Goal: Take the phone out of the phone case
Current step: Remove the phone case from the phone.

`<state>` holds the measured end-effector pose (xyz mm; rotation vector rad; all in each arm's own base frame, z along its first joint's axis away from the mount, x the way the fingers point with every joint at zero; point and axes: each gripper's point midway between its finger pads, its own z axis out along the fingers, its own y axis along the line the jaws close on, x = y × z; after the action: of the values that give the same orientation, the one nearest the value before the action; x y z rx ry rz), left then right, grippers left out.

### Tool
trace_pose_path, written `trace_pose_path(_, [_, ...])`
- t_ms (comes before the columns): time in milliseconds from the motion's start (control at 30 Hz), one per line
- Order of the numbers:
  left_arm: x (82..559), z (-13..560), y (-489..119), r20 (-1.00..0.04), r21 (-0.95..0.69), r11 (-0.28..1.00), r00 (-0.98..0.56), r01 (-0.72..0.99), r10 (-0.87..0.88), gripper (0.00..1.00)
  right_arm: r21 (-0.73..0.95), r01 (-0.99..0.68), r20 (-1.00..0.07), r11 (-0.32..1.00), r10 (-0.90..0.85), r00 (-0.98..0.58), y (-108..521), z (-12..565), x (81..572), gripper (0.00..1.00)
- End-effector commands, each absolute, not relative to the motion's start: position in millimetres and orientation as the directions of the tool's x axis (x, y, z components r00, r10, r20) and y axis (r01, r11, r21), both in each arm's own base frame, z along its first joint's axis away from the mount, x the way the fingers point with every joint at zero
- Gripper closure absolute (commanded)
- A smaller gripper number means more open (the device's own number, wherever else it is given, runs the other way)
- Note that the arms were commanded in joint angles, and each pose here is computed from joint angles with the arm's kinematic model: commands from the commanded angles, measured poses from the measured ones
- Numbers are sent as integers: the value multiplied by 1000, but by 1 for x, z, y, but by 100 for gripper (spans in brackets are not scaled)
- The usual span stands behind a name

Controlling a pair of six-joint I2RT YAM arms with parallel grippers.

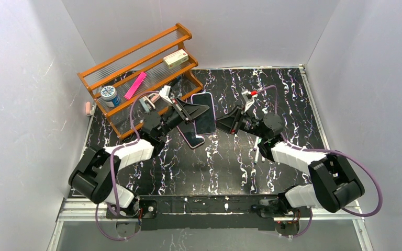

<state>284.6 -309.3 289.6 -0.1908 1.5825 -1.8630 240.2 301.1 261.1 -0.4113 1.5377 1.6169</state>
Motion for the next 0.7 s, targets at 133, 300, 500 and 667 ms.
trace_pose_path(133, [234, 247, -357, -297, -946, -48, -916, 320, -269, 100, 494, -862, -774, 114, 510, -376, 293, 335, 259, 84])
trace_pose_path(300, [254, 228, -361, -274, -958, 3, -912, 287, -306, 90, 573, -803, -748, 165, 506, -430, 281, 313, 269, 99])
trace_pose_path(500, [280, 195, -359, -326, -942, 198, -886, 272, -331, 59, 633, -738, -727, 235, 508, -462, 260, 288, 276, 99])
trace_pose_path(667, [297, 173, -346, -416, -876, 401, -843, 269, -342, 33, 651, -705, -727, 282, 498, -472, 252, 276, 277, 99])
